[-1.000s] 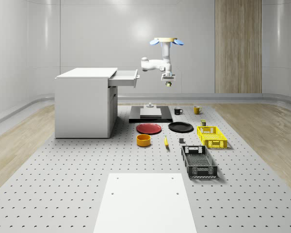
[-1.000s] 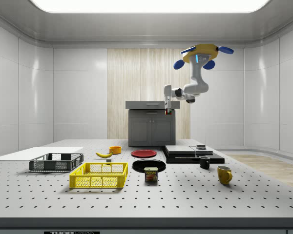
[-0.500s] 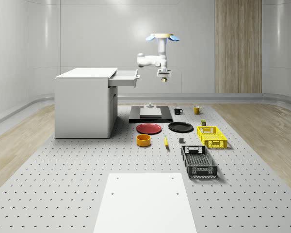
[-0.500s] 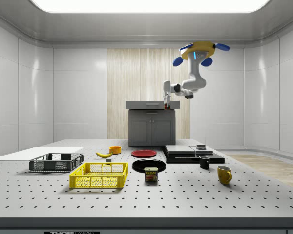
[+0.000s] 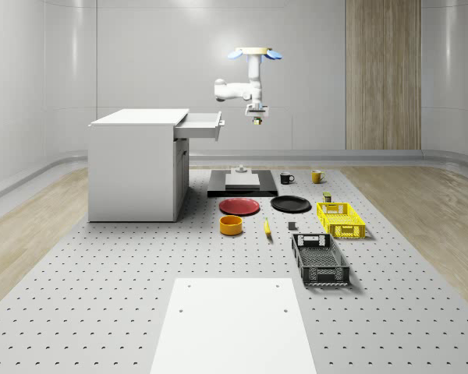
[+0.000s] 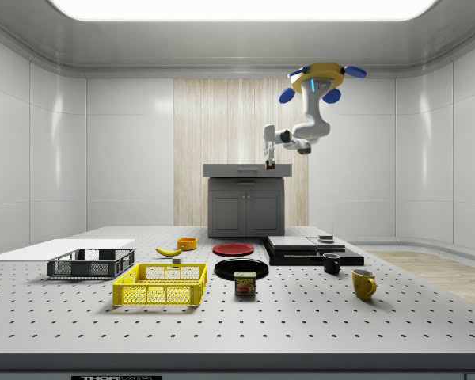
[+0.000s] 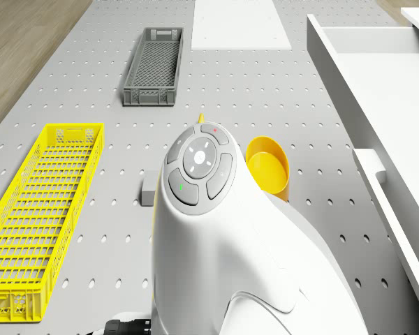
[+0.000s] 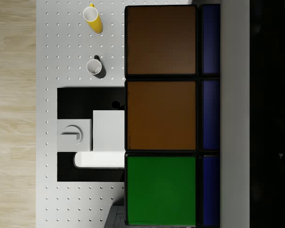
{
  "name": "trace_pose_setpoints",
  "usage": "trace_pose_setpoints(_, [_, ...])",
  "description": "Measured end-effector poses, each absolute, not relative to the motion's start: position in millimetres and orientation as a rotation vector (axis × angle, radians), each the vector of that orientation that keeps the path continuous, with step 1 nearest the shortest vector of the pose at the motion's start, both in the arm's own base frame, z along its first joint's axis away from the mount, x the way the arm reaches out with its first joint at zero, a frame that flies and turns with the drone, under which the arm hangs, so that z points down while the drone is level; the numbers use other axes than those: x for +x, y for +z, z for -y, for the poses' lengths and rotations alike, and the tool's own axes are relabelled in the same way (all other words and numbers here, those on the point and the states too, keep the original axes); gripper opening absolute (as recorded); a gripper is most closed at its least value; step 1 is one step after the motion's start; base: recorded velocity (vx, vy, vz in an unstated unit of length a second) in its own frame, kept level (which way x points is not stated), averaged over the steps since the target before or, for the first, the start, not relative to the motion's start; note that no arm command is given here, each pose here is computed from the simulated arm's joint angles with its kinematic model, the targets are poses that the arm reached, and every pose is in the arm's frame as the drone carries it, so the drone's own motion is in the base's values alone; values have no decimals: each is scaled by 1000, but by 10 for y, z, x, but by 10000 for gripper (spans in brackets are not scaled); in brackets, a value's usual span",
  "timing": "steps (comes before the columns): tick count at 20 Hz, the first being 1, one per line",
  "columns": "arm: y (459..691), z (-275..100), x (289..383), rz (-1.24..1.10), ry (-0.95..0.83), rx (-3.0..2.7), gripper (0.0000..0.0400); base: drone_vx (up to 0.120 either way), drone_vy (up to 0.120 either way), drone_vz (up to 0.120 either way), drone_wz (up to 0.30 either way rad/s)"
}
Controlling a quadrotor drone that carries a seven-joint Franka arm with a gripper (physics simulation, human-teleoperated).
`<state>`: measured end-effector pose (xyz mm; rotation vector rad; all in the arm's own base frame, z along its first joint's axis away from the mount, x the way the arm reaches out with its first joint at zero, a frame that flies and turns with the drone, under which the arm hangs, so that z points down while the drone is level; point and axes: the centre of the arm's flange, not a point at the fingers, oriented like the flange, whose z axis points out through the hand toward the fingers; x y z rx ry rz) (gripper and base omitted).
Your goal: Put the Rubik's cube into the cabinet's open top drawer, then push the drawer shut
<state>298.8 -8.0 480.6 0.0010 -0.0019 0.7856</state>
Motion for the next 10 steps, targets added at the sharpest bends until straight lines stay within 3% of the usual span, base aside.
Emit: trace_pose_setpoints(10, [4806,80,2988,2,786,1,325,0,-120,120,0])
